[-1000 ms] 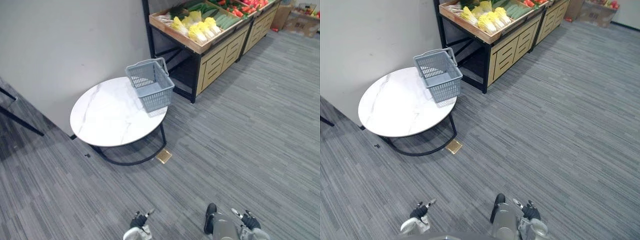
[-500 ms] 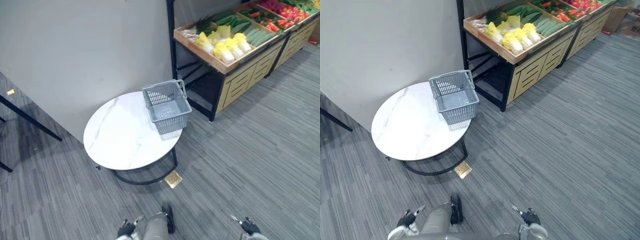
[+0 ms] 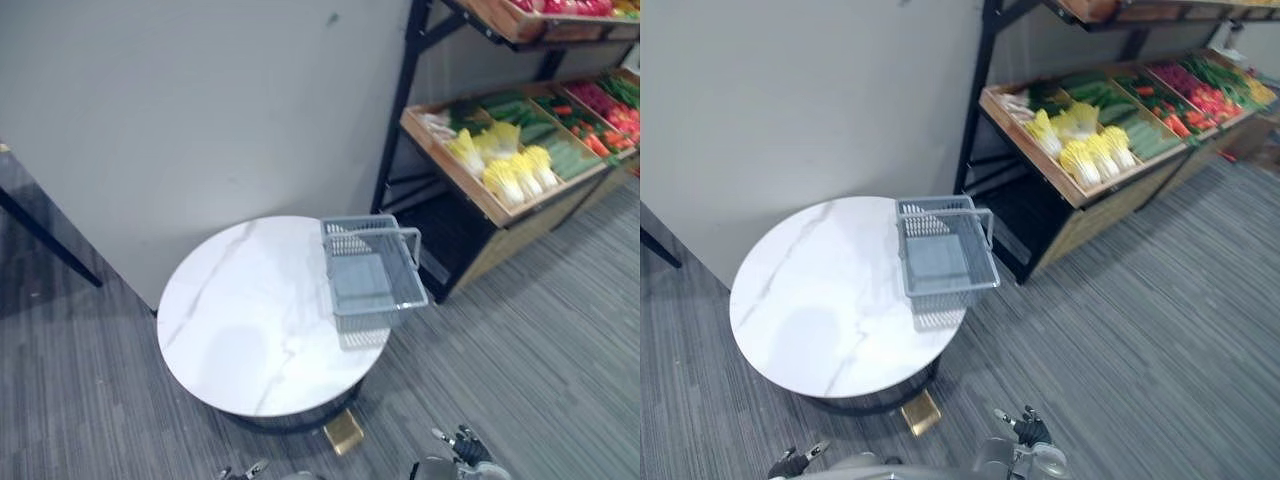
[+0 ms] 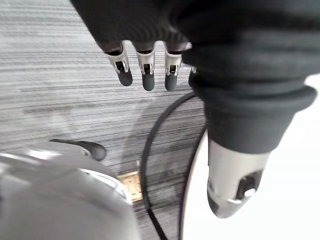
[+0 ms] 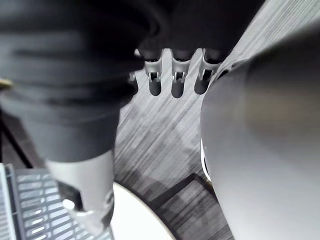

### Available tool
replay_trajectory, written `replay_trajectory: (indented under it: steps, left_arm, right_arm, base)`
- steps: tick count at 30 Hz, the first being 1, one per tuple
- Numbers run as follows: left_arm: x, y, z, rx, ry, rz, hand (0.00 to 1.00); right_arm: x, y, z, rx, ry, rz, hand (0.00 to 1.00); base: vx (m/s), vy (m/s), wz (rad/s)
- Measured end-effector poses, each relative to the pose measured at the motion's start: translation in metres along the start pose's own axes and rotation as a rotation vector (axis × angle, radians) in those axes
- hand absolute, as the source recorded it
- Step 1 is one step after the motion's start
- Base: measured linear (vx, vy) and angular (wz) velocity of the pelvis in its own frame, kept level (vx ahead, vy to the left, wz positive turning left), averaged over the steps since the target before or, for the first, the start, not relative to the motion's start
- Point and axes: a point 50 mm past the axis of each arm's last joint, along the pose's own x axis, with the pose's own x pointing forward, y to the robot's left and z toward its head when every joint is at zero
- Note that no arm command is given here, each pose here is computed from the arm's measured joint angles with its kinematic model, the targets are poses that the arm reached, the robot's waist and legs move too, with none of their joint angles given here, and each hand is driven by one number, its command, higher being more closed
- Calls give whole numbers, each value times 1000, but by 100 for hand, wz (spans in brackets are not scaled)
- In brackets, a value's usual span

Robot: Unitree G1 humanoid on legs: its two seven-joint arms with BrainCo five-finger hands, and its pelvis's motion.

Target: Pick vegetable in the basket

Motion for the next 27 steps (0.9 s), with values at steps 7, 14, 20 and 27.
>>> replay_trajectory:
  steps: [7, 14, 20, 27]
  left_arm:
    - [-2, 0, 0, -99, -28, 16, 0]
    - [-5, -13, -18, -143, 42, -8, 0]
    - [-6, -1, -28, -157, 82, 27, 0]
    - [-8, 0, -32, -61, 91, 27, 0]
  right_arm:
    - [-2, 3, -5, 2, 5, 8, 0]
    - [-1, -11, 2, -23, -20, -16, 0]
    - [-2, -13, -10, -24, 43, -11, 0]
    - [-2, -58, 6, 118, 7, -224, 0]
  base:
    - [389, -277, 64]
    - [232, -297, 42]
    - [5, -91, 51]
    - [-74, 43, 86]
